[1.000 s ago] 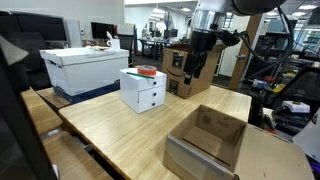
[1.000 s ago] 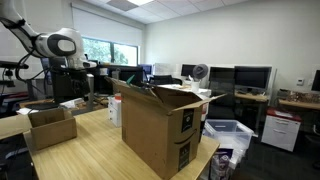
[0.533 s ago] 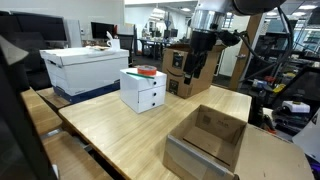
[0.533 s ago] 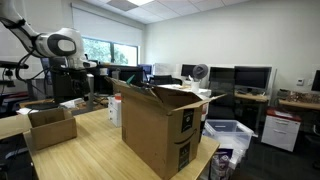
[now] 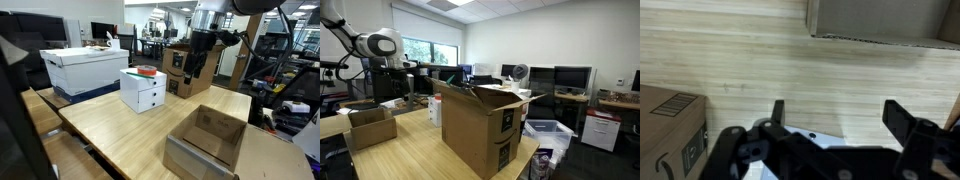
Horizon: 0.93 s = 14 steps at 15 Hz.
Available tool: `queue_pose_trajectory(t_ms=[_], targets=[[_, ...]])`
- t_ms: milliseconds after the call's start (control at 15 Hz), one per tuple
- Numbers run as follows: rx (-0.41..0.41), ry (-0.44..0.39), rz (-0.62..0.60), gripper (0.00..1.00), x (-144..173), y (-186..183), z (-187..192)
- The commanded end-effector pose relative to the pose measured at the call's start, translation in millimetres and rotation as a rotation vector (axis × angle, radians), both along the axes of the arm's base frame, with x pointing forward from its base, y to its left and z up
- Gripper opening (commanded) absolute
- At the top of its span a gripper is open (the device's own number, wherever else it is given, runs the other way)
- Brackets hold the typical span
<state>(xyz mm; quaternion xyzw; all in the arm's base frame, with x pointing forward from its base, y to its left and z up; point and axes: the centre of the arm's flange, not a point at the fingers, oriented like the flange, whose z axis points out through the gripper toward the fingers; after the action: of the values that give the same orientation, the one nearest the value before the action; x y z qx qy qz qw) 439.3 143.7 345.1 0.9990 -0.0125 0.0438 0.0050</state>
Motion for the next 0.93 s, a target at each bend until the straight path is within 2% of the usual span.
queue_pose_trajectory(t_ms=[0,267,600,867], targets=[[-0.013,-0.010,-0.026,1.00,2.0,-0.5,-8.7],[-0.061,-0.045,-0.090,1.00,11.4,3.6,-31.2],[-0.045,-0.056,-0.179,1.00,33.2,11.3,-58.8],[-0.012,-0.096,-0.243,1.00,65.7,14.0,-74.6]])
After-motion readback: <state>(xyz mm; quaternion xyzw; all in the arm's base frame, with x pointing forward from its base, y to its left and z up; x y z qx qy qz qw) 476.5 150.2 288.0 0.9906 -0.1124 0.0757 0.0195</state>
